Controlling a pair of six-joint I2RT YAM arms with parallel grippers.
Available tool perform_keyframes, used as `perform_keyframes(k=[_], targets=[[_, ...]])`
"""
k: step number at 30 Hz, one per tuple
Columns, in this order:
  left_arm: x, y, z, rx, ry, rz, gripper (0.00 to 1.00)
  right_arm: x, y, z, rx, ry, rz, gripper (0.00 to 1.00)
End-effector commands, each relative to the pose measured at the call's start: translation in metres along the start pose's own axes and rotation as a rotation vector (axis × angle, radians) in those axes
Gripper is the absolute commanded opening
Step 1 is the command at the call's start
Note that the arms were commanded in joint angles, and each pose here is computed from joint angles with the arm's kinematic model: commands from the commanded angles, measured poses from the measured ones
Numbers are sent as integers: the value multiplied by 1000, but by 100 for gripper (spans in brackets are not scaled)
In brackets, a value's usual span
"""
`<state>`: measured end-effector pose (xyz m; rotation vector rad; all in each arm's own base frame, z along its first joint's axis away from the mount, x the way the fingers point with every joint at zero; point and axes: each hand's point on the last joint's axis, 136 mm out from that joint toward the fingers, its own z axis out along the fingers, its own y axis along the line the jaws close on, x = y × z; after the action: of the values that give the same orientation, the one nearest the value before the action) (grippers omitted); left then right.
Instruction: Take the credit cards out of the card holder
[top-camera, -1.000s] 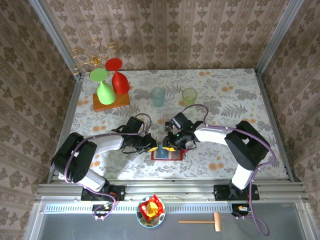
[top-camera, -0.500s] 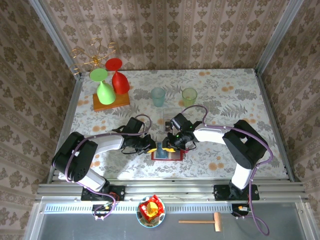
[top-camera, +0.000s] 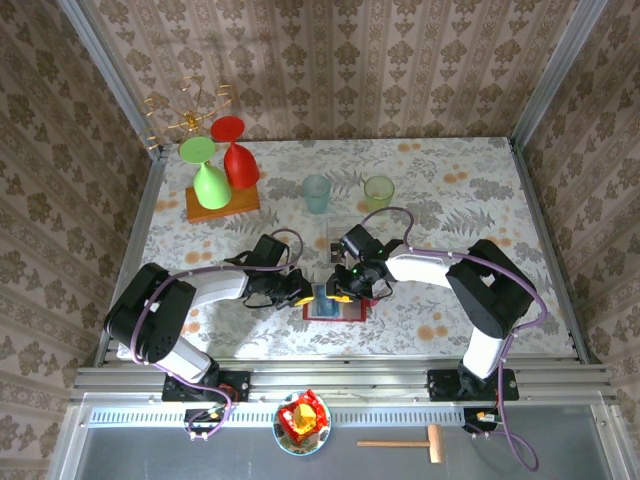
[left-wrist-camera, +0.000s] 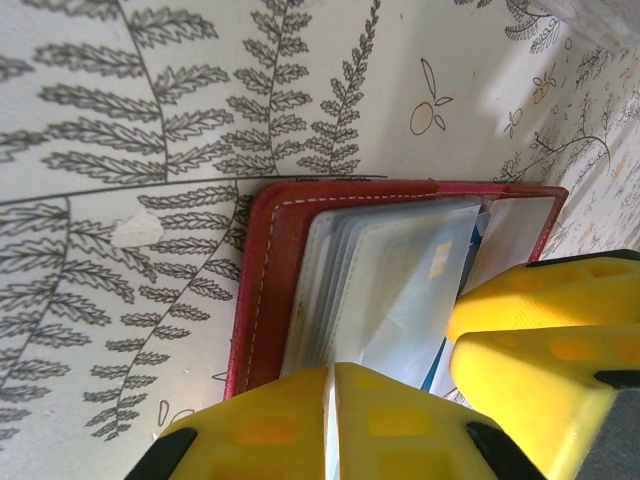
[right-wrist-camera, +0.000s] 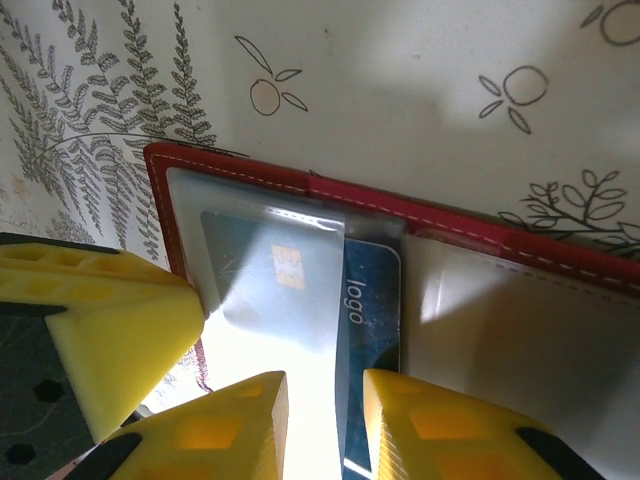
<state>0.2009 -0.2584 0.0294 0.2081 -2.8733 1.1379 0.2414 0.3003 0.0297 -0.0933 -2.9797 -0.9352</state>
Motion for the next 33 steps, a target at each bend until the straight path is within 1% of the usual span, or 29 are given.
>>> perform_keyframes(k=[1, 11, 14, 19, 26, 33], targets=[[5, 13, 3, -41, 17, -6, 11, -3, -7, -4, 49, -10, -5, 27], [-2, -7, -17, -11, -14, 41, 12, 1, -4, -17, 17, -29, 4, 27], [-2, -20, -17, 24, -7, 63, 12, -1, -5, -17, -16, -33, 27, 27], [3, -31, -11, 18, 13, 88, 11, -1, -7, -16, -48, -26, 48, 27], [7, -19, -1, -11, 34, 68, 10, 1, -12, -10, -79, -16, 71, 23], [10, -6, 5, -36, 47, 49, 9, 3, -16, -4, -91, -2, 75, 22]])
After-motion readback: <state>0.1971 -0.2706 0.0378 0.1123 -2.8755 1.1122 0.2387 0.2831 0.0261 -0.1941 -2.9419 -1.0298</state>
